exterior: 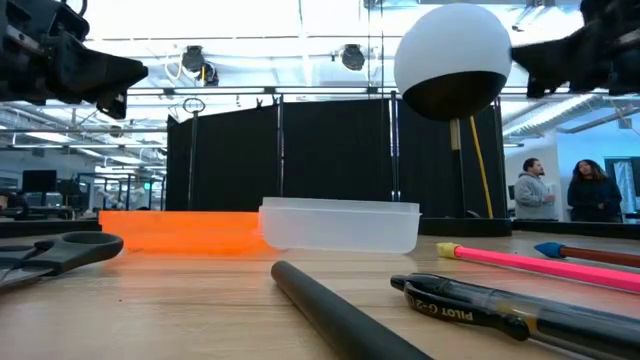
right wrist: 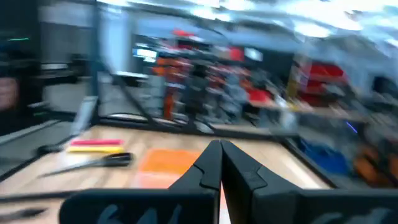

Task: Pick & place school supplies into a supply box
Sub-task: Put the right black pen into the supply box

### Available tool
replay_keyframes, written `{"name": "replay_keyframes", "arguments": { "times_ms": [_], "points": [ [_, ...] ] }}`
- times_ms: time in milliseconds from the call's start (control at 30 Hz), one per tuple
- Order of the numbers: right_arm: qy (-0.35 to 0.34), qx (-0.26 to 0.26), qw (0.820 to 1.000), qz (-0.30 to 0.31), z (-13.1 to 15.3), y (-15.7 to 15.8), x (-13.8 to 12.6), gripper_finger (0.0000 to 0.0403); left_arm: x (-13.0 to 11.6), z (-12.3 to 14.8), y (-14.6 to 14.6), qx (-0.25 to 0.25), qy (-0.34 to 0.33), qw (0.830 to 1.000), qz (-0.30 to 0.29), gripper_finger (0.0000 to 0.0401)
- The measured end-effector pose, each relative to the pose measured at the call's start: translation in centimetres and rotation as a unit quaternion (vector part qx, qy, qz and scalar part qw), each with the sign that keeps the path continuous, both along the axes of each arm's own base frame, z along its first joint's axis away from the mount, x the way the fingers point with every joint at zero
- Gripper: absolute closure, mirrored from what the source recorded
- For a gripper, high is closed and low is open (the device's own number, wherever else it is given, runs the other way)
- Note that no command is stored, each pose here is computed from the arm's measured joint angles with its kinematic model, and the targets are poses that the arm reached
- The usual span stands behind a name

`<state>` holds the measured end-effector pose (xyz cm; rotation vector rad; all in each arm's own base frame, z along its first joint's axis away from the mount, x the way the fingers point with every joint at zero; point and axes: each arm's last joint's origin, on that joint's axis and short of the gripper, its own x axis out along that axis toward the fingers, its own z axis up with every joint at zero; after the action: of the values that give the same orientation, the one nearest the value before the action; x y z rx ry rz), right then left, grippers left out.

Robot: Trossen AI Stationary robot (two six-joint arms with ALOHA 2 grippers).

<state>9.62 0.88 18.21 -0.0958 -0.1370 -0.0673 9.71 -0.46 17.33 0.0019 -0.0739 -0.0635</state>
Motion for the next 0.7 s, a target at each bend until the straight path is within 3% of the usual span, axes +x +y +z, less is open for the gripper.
{"name": "replay_keyframes", "arguments": {
  "times_ms": [133,267,367,533,700],
  "points": [
    [0.066,0.021,0.998,-0.013,-1.0,0.1,0.6,0.0403,0.0,-0.3,-0.2,0.054,0.011,0.998,-0.027,0.0350],
    [0.081,0.023,0.996,0.000,3.0,0.9,1.4,0.0403,0.0,-0.2,-0.3,0.114,-0.004,0.993,-0.037,0.0350],
    [0.155,0.012,0.988,-0.019,5.9,2.0,2.7,0.0403,0.0,0.3,-0.1,0.121,-0.025,0.992,-0.013,0.0350],
    [0.303,0.017,0.952,-0.032,11.4,5.2,5.8,0.0403,-0.1,0.6,0.2,0.106,-0.033,0.993,0.048,0.0350],
    [0.449,0.044,0.890,-0.067,15.4,9.5,9.8,0.0403,-0.1,0.6,0.6,0.090,-0.026,0.989,0.111,0.0350]
  ]
}}
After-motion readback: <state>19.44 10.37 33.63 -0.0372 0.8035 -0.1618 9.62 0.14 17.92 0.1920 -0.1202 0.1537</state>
